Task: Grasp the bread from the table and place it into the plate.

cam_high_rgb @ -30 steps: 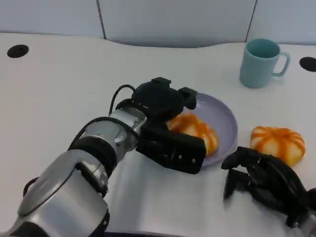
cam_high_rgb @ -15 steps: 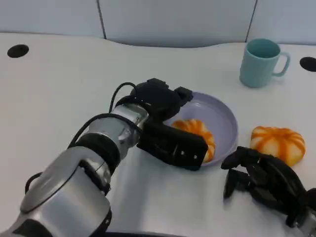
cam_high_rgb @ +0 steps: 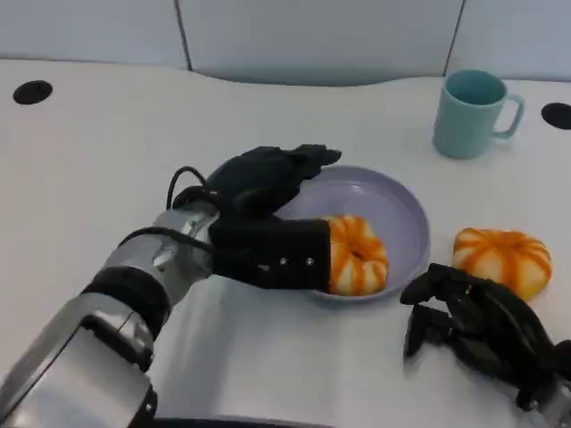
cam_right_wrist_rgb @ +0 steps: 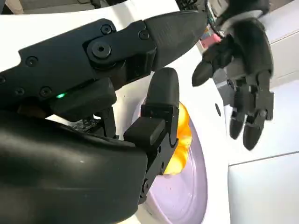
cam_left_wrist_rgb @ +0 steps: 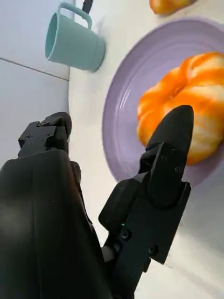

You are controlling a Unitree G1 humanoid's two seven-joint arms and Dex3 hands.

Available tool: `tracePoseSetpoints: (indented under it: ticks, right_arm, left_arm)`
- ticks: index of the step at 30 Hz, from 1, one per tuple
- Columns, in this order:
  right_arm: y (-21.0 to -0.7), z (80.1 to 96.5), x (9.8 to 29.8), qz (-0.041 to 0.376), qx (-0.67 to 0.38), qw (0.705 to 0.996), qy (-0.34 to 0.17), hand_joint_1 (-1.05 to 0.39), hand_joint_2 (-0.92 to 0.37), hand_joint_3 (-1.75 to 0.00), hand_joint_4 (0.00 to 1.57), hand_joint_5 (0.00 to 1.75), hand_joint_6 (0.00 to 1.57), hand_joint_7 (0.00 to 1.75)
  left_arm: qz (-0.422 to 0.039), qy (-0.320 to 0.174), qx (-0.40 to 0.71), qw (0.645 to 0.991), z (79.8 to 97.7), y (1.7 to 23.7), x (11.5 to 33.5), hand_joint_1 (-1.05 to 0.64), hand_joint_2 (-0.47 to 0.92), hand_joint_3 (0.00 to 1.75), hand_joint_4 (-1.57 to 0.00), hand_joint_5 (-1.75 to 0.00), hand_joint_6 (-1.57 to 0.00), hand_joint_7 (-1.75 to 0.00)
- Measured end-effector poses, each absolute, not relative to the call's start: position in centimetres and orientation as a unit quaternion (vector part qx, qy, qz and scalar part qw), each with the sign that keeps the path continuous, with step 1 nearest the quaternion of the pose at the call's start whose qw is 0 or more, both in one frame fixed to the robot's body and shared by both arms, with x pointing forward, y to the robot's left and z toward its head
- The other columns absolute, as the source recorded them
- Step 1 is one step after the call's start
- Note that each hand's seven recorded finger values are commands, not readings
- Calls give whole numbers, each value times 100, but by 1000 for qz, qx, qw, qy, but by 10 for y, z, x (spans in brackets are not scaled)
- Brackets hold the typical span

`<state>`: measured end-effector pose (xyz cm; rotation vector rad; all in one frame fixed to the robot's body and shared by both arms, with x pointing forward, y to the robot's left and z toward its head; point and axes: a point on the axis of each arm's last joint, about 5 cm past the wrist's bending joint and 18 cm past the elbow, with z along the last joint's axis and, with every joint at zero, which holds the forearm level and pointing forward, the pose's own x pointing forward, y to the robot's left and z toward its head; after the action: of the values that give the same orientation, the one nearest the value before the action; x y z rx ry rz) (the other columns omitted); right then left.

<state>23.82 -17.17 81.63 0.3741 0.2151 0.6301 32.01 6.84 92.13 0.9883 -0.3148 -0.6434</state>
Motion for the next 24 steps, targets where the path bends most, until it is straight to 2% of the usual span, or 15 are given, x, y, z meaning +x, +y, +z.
tracePoseSetpoints:
  ticks: [2,3,5,8,12,15,18,21,24]
  right_arm:
    - [-172,816,239,307,184,928,106,-51,-92,-9,60,161,75,100]
    - [-172,816,239,307,184,928,107,-52,-92,-8,61,160,76,100]
    - [-172,816,239,306,186,927,109,-52,-92,-8,62,160,76,99]
    - [-172,816,239,307,186,927,112,-53,-92,-8,61,160,76,99]
    - [-172,817,240,307,184,927,111,-52,-92,-8,61,159,76,100]
    - [-172,817,240,308,183,927,110,-51,-92,-9,61,159,75,99]
    - [-173,816,240,309,181,928,108,-50,-92,-10,61,161,75,100]
    - [-173,816,240,309,177,928,106,-51,-92,-9,61,157,75,100]
    - [-173,816,239,308,175,929,105,-52,-92,-9,63,157,75,99]
  left_arm:
    - [-300,-151,413,846,918,75,317,-93,92,33,0,-65,0,-53]
    - [-296,-154,386,860,917,78,316,-90,92,32,0,-80,0,-61]
    - [-283,-167,322,888,914,85,311,-89,92,32,0,-99,0,-73]
    - [-253,-184,233,921,908,96,304,-91,92,34,0,-107,-2,-79]
    - [-236,-174,146,945,900,113,296,-93,92,37,0,-95,-4,-67]
    - [-254,-169,92,948,896,127,290,-94,92,37,-3,-92,-8,-56]
    - [-264,-163,53,949,891,139,284,-94,92,35,-14,-89,-13,-45]
    - [-265,-158,2,951,886,150,275,-92,92,30,-21,-96,-16,-40]
    - [-268,-145,-87,949,881,159,268,-91,92,21,-26,-109,-26,-37]
